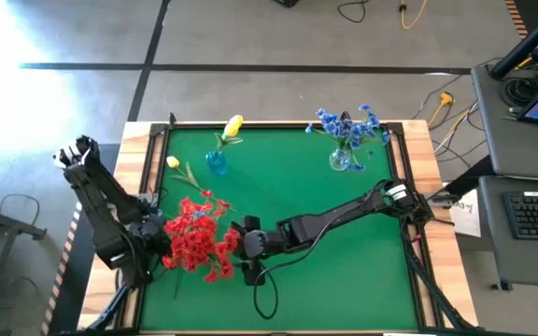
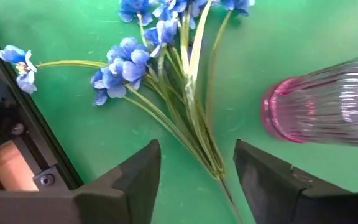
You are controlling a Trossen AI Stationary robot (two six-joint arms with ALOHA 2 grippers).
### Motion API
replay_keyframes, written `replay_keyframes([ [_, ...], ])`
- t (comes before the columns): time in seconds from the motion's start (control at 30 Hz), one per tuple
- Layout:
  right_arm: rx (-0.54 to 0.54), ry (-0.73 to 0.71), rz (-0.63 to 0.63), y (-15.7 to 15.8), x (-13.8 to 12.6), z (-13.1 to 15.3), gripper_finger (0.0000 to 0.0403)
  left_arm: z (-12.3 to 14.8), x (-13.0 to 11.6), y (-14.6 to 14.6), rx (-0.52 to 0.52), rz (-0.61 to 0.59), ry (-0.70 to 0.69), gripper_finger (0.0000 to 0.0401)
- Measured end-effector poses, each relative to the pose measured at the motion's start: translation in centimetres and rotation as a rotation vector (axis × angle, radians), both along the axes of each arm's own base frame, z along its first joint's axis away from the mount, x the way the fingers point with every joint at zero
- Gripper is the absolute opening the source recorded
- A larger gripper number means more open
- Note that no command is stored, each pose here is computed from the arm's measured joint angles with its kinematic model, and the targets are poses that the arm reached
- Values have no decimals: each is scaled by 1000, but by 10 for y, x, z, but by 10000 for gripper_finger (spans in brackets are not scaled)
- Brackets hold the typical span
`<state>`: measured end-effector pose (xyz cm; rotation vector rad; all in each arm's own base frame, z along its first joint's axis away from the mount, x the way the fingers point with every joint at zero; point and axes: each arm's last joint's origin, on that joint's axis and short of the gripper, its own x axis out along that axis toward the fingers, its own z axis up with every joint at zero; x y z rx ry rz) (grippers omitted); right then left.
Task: Sort flowers into vase by color
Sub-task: Put the blue flowers into the transparent vase
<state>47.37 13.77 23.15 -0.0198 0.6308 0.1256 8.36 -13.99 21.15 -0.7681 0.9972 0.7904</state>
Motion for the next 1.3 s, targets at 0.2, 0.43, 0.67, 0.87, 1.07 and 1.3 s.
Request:
replay_keyframes([
  [0.2, -2, 0, 1, 0, 0, 0, 260, -10, 3, -6, 54, 12, 26, 224],
  [0.43, -3, -1, 2, 0, 0, 0, 260, -16, 5, -10, 72, 48, 32, 229],
  [0.67, -2, -1, 2, 0, 0, 0, 260, -23, 8, -16, 82, 67, 34, 229],
  [0.87, 5, 1, -3, 0, 0, 0, 260, -31, 12, -22, 70, 96, 26, 229],
  [1.07, 17, 5, 13, 2, -1, 0, 260, -43, 18, -32, 47, 114, 33, 229],
  [1.3, 18, 5, 13, 2, -1, 0, 260, -54, 22, -39, 44, 116, 45, 229],
])
